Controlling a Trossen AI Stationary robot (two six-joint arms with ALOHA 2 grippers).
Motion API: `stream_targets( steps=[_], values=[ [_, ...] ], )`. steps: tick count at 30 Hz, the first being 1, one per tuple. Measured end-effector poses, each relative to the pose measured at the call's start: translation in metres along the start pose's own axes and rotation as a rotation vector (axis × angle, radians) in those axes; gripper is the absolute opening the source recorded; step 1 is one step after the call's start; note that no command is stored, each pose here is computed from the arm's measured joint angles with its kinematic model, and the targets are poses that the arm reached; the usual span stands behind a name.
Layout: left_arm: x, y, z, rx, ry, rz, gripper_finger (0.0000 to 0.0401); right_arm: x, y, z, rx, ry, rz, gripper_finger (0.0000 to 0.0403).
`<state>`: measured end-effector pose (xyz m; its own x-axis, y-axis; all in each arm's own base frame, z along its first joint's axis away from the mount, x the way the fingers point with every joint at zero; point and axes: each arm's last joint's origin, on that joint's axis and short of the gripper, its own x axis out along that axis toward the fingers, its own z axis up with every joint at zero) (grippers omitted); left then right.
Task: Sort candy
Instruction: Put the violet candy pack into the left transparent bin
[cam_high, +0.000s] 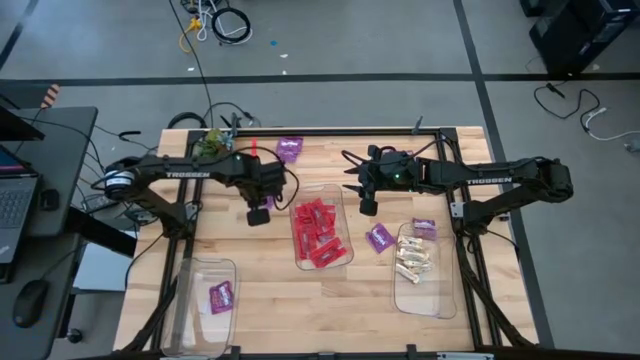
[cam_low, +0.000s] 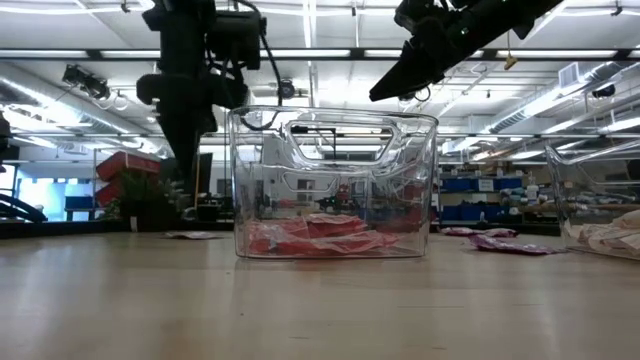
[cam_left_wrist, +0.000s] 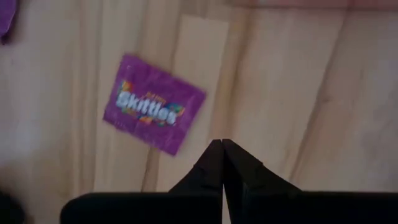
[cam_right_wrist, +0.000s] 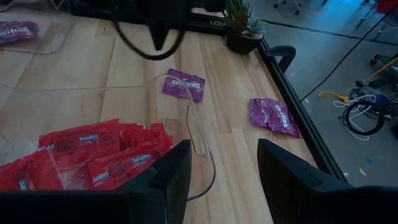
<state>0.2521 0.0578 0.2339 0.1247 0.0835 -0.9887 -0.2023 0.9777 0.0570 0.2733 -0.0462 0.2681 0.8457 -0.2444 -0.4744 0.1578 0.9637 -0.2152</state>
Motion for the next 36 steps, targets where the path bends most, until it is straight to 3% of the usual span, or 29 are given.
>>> stream_targets(
  steps=[8,14,20,27,30,34,36],
  values=[
    [0.045,-0.007,-0.003,0.126,0.02,0.0,0.007,0.0,0.0,0.0,-0.008,0.004,0.001,0.0169],
    [0.075,-0.005,-0.003,0.176,0.062,0.095,0.0135,0.0,0.0,-0.001,-0.007,0.005,0.001,0.0169],
    [0.094,0.001,0.002,0.184,0.082,0.111,0.0158,0.0,0.0,-0.001,-0.003,0.005,0.0,0.0169],
    [0.1,0.011,0.001,0.154,0.094,0.047,0.0148,0.0,0.0,-0.001,-0.006,0.005,0.0,0.0169],
    [0.101,0.01,0.001,0.18,0.089,-0.003,0.0106,0.0,0.0,-0.001,-0.006,0.005,0.0,0.0169],
    [0.101,0.009,0.001,0.179,0.09,-0.022,0.0017,0.0,0.0,-0.001,-0.007,0.008,0.001,0.0169],
    [0.1,0.009,0.001,0.177,0.092,-0.019,0.0008,0.0,0.0,-0.001,-0.007,0.009,0.001,0.0169]
  ],
)
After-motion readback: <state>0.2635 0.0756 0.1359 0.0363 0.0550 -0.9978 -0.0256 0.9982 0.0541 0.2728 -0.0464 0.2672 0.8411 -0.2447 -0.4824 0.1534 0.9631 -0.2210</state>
